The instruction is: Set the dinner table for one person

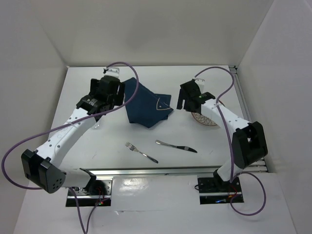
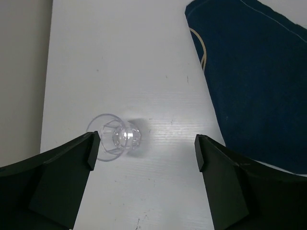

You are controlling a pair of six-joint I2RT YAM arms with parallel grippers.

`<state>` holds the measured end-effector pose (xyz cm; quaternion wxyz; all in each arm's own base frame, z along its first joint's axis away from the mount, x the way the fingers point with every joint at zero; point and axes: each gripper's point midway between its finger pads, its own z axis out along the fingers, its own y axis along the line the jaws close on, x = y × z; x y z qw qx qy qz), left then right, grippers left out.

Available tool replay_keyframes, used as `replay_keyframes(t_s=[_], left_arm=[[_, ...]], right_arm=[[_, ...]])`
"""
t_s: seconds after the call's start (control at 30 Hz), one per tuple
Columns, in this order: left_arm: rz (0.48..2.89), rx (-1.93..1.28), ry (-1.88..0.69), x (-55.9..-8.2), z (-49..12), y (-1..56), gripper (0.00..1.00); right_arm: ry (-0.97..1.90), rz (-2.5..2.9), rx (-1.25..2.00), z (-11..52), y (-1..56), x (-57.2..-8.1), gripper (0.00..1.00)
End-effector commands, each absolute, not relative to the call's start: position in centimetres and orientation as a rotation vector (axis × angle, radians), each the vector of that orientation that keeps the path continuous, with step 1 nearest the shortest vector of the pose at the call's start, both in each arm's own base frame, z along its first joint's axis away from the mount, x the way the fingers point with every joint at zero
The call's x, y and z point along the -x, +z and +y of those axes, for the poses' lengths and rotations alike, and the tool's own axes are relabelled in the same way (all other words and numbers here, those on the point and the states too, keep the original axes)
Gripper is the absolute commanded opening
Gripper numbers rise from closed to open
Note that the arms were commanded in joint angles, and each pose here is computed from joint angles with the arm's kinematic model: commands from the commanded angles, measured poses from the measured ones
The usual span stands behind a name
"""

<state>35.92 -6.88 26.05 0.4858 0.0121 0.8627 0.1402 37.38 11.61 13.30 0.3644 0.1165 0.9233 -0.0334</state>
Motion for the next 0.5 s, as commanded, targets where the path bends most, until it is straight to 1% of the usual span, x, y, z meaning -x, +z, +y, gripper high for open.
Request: replay_keyframes(t_s=[0.0,0.07,0.17,0.23,0.27,0.3,0.33,0.37,0.43,0.47], left_arm=[[2.154,-0.081,0.241,-34.9,-8.2,25.4,1.0],[2.149,-0.093,0.199,-35.2,-8.9,25.5,1.0],[2.117,-0.03,0.121,-35.5,-10.0,25.6,0.99],[2.15,-0.041,0.038,-35.9,-11.6,25.9,0.99],[2.195,-0.067,0.027,-35.5,-12.3,25.3,0.99],[2.217,-0.085,0.008,-35.7,-12.9,25.1,0.96],[2.238,-0.131,-0.031,-36.2,-14.7,24.6,0.94],[2.259,-0.164,-0.049,-36.2,-15.8,24.2,0.89],[2.291,-0.234,-0.081,-36.6,-19.0,22.8,0.84],[2.3,-0.261,-0.085,-36.8,-20.1,22.3,0.8]], right_arm=[[0.0,2.319,-0.33,12.5,15.0,-36.7,1.0],[0.009,2.307,-0.332,12.5,15.5,-36.7,1.0],[-0.029,2.323,-0.365,11.8,15.8,-36.1,1.0],[-0.088,2.312,-0.426,11.0,16.2,-36.1,1.0],[-0.138,2.347,-0.441,10.3,15.6,-35.3,1.0],[-0.166,2.358,-0.457,9.9,15.4,-34.8,1.0],[-0.183,2.366,-0.491,9.6,15.2,-34.3,1.0],[-0.213,2.403,-0.47,9.5,14.3,-33.3,1.0],[-0.217,2.408,-0.478,8.8,14.4,-31.8,1.0],[-0.221,2.439,-0.484,8.4,13.5,-30.5,1.0]])
